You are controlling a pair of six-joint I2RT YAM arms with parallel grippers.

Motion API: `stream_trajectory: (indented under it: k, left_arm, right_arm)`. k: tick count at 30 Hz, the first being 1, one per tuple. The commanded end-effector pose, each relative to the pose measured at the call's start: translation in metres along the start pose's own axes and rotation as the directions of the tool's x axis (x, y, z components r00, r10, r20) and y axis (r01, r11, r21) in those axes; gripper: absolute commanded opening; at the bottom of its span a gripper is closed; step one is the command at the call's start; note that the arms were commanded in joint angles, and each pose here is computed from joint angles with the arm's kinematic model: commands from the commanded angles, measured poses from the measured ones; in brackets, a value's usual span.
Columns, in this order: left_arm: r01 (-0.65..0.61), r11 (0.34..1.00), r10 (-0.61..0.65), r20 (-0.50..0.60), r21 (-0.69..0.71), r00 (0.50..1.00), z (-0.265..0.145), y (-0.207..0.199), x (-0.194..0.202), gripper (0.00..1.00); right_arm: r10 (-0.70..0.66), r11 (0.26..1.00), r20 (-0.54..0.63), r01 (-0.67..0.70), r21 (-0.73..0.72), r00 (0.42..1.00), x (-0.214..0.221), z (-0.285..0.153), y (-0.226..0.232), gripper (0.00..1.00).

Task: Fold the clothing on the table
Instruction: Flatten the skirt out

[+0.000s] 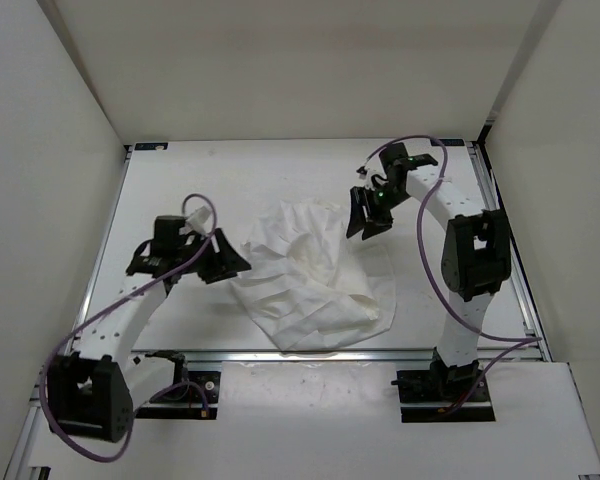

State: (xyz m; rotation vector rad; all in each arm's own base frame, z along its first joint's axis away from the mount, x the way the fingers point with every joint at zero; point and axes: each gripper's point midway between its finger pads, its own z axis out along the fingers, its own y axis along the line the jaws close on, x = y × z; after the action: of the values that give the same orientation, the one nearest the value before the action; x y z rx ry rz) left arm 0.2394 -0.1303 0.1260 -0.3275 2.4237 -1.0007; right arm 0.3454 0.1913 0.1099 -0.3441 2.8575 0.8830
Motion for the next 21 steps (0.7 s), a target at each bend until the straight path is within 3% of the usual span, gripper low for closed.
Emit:
stream_trajectory:
  k: [1,3,7,10,12,15,17,21]
  left_arm:
    - [-0.189,0.98,0.195,-0.1,0.064,0.976,0.021,-0.044,0.012,0.65]
    - [-0.202,0.978,0.208,-0.164,0.053,0.964,0.039,-0.051,0.021,0.65]
    - [-0.225,0.974,0.228,-0.161,0.033,0.96,0.067,-0.057,0.013,0.66]
    - [-0.278,0.956,0.26,-0.171,-0.09,0.95,0.082,-0.042,0.006,0.68]
    - [-0.301,0.939,0.274,-0.169,-0.163,0.947,0.09,-0.034,0.001,0.74]
    - [-0.3,0.937,0.272,-0.163,-0.182,0.948,0.101,-0.032,0.0,0.75]
    - [-0.337,0.927,0.313,-0.153,-0.164,0.937,0.115,-0.044,0.005,0.73]
    - [-0.35,0.932,0.323,-0.217,-0.099,0.921,0.134,-0.055,0.033,0.57]
  right_arm:
    - [-0.035,0.999,-0.091,0.038,0.031,0.995,0.022,0.009,0.004,0.59]
    - [-0.027,0.998,-0.112,0.033,0.052,0.993,0.028,0.015,0.004,0.59]
    - [-0.03,0.998,-0.129,0.036,0.05,0.991,0.039,0.019,0.008,0.59]
    - [0.003,0.999,-0.113,0.002,0.046,0.994,0.041,0.013,0.006,0.59]
    - [0.015,0.999,-0.1,-0.01,0.047,0.995,0.041,0.01,0.006,0.59]
    - [0.039,0.998,-0.079,-0.036,0.046,0.996,0.042,0.003,0.003,0.59]
    - [0.062,0.997,-0.071,-0.059,0.051,0.996,0.045,-0.003,0.001,0.59]
    - [0.078,0.996,-0.072,-0.074,0.058,0.994,0.046,-0.001,-0.003,0.59]
